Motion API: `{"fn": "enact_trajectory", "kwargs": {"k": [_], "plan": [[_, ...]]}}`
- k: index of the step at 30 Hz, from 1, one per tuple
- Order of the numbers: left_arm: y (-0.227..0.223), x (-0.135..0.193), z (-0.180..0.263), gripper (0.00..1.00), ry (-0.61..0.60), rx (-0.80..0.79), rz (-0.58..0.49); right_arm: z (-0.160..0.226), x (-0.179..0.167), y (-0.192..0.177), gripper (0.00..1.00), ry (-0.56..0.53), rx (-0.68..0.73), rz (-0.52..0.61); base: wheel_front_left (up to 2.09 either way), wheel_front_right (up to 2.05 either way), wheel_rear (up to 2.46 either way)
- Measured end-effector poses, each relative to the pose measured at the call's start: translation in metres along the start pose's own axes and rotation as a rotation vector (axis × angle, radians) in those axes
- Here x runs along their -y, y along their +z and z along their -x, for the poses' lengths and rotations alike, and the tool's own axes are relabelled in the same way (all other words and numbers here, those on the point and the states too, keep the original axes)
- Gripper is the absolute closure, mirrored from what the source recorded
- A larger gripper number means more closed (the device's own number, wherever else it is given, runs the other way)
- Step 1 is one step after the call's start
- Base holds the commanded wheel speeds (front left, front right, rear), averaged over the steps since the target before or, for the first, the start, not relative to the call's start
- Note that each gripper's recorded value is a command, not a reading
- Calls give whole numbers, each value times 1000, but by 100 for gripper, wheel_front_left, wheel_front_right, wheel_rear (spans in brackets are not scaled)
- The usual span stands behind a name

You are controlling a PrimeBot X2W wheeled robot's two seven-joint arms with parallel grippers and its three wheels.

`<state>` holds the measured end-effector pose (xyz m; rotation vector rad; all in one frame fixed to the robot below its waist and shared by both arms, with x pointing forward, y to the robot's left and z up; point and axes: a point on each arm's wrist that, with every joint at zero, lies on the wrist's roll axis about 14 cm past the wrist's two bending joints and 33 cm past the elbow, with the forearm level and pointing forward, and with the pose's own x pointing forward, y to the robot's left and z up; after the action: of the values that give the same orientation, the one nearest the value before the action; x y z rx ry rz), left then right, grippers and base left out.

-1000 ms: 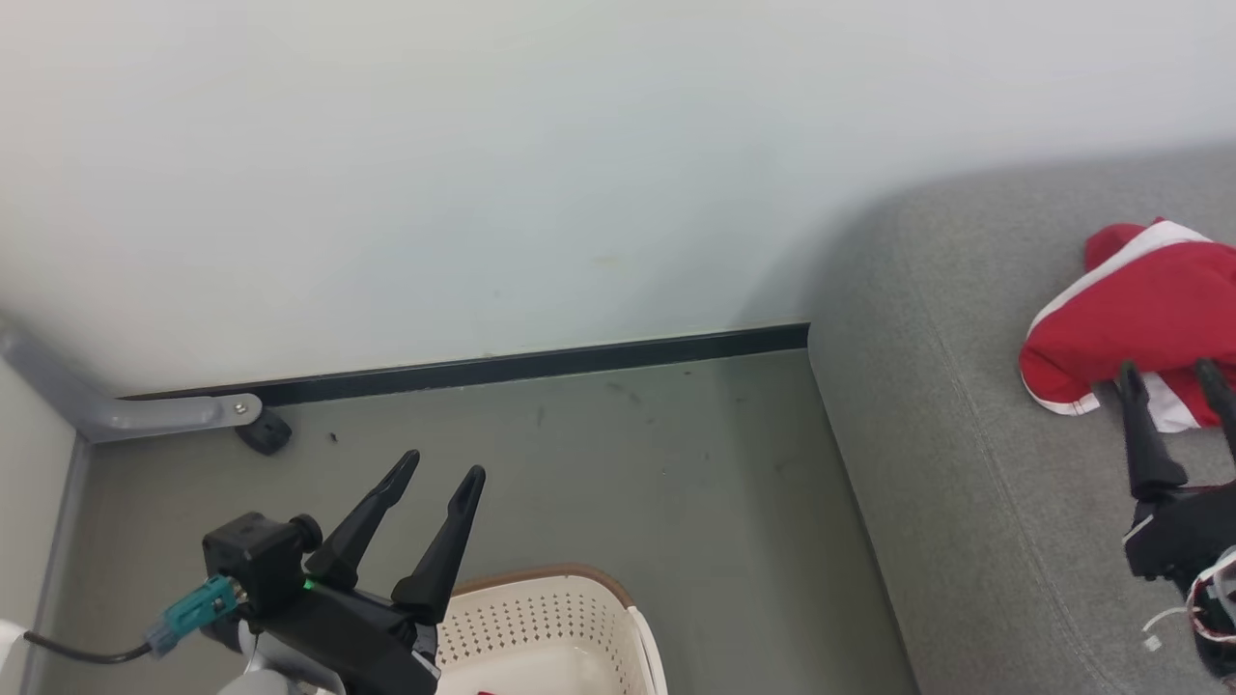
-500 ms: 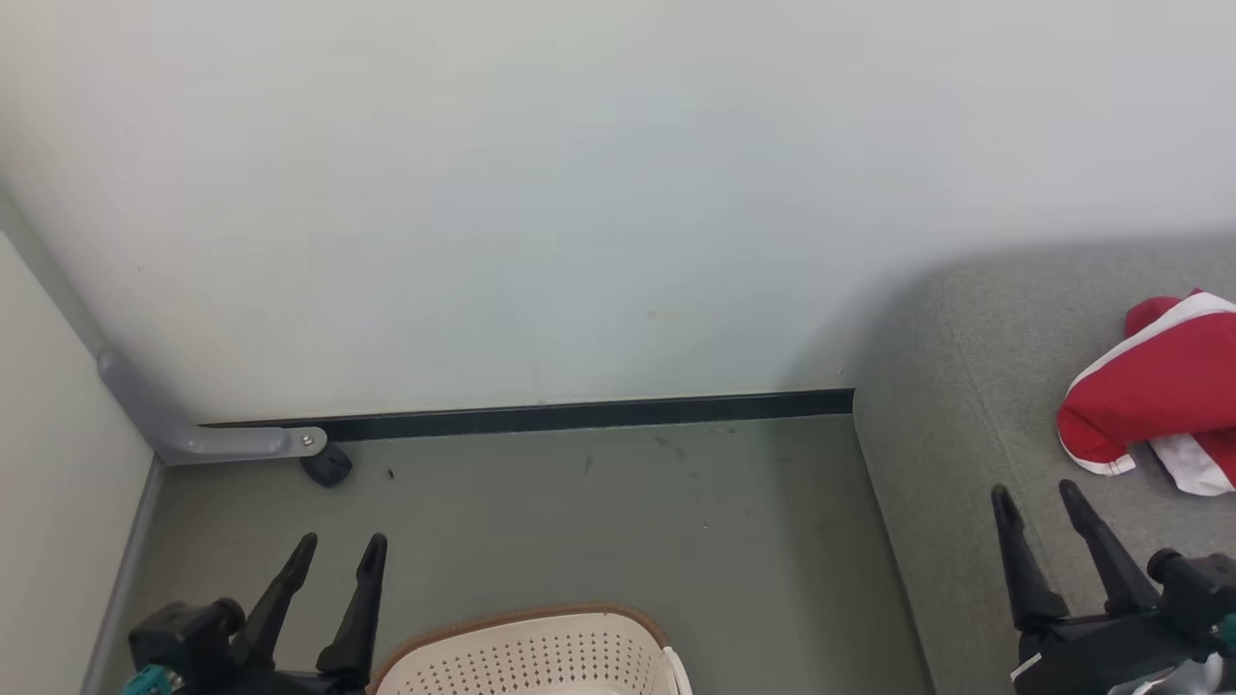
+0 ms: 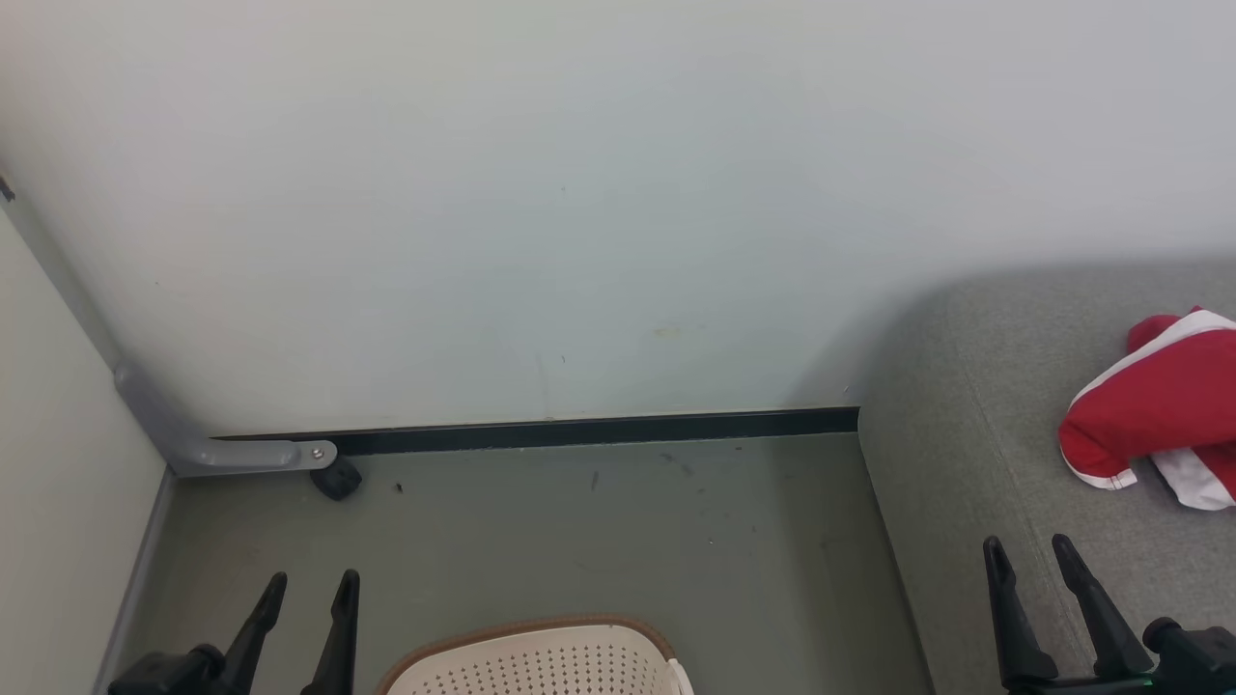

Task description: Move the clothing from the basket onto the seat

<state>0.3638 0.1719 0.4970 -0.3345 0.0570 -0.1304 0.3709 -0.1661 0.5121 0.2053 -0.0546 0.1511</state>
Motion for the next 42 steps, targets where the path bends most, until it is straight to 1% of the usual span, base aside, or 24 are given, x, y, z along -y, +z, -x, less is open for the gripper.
{"fn": "enact_trajectory", "kwargs": {"k": [5,10,14,22,29,35,42], "plan": [[6,-4,-2,0,10,22,-38,-2,-4,8,0,12,29,9,0,0,0],[8,-1,-3,0,9,36,-42,-4,-7,11,0,22,38,15,0,0,0],[11,-4,-5,0,13,48,-62,-5,-6,8,0,20,31,21,0,0,0],[9,-4,-11,0,11,46,-62,-7,1,-4,0,-2,-4,19,0,0,0],[-3,4,-19,0,-30,14,-54,-11,3,-15,0,-13,-30,6,0,0,0],[-13,12,-31,0,-83,-11,-61,-22,-4,-21,0,12,-39,8,0,0,0],[-39,13,-50,0,-144,-94,-72,-38,-8,-32,0,21,-58,0,0,0,0]]}}
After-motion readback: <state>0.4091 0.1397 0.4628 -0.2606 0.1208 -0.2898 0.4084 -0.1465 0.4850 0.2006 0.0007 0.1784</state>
